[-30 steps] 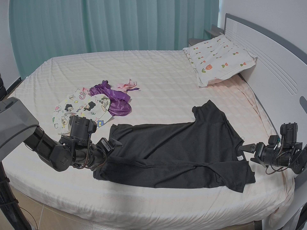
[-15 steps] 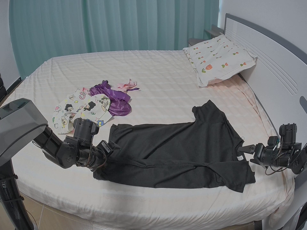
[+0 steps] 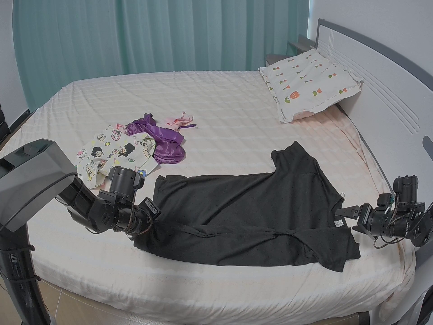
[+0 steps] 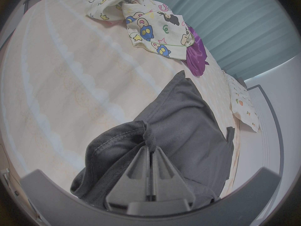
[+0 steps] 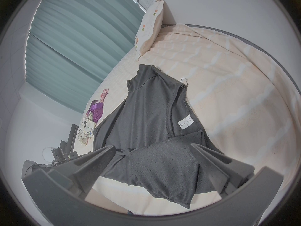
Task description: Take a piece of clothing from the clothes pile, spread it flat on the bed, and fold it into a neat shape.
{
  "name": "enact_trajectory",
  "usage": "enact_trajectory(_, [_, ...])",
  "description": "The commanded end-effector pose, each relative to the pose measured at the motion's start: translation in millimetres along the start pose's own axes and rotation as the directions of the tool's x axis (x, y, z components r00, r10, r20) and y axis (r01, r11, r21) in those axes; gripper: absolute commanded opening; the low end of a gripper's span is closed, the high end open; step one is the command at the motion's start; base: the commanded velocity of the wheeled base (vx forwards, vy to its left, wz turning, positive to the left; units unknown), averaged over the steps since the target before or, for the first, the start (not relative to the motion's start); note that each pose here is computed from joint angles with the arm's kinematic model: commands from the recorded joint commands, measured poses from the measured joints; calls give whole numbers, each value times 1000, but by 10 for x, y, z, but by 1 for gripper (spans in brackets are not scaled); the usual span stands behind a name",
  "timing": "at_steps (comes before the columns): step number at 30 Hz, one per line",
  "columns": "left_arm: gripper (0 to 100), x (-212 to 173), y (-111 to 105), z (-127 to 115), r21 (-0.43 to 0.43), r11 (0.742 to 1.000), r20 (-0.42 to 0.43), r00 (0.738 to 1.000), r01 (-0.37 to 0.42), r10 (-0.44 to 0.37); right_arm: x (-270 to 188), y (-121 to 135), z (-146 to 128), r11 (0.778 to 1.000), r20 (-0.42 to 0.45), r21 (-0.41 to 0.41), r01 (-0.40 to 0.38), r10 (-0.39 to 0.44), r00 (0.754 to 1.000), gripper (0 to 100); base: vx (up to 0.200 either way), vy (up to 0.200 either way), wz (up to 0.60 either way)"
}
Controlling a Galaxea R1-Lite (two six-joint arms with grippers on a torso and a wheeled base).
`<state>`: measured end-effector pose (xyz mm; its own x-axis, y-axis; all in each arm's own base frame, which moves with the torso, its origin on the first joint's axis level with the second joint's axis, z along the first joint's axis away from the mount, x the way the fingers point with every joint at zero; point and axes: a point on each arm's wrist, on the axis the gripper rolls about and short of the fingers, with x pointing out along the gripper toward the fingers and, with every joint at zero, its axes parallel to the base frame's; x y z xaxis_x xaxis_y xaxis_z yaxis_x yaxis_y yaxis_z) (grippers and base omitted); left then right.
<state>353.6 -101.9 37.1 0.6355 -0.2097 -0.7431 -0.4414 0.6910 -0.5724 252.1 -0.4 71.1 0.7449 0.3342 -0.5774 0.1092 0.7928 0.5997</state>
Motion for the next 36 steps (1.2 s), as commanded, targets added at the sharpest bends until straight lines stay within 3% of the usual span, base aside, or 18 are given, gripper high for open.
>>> enact_trajectory(1, [0, 15, 18, -6, -3, 1000, -3, 1000, -7, 7, 5, -5, -4, 1000, -2, 1, 2, -2, 1000, 100, 0, 0, 0])
enact_trajectory(9, [0, -96, -7, 62, -40, 999, 24, 1000, 14, -13, 62, -111, 10, 999, -13, 15, 32, -31, 999, 100, 0, 0, 0])
enact_trajectory(12, [0, -143, -15, 84, -75, 997, 31, 999, 23, -21, 169, -241, -44, 995, -56, -88, 55, -60, 997, 100, 0, 0, 0])
enact_trajectory(18, [0, -160, -8, 79, -81, 996, 31, 999, 27, -24, 276, -305, 48, 993, -41, -118, 2, -6, 999, 100, 0, 0, 0])
enact_trajectory(25, [0, -154, 6, 69, -84, 996, 28, 999, 24, -21, 432, -386, 198, 988, -18, -157, 9, -12, 1000, 100, 0, 0, 0])
enact_trajectory(31, [0, -142, 45, 102, -95, 995, 28, 999, 16, -14, 482, -564, 151, 985, -52, -171, 14, -23, 998, 100, 0, 0, 0])
enact_trajectory(36, [0, -111, 78, 100, -109, 994, 20, 1000, 12, -10, 457, -590, 157, 985, -68, -169, -26, 15, 998, 100, 0, 0, 0])
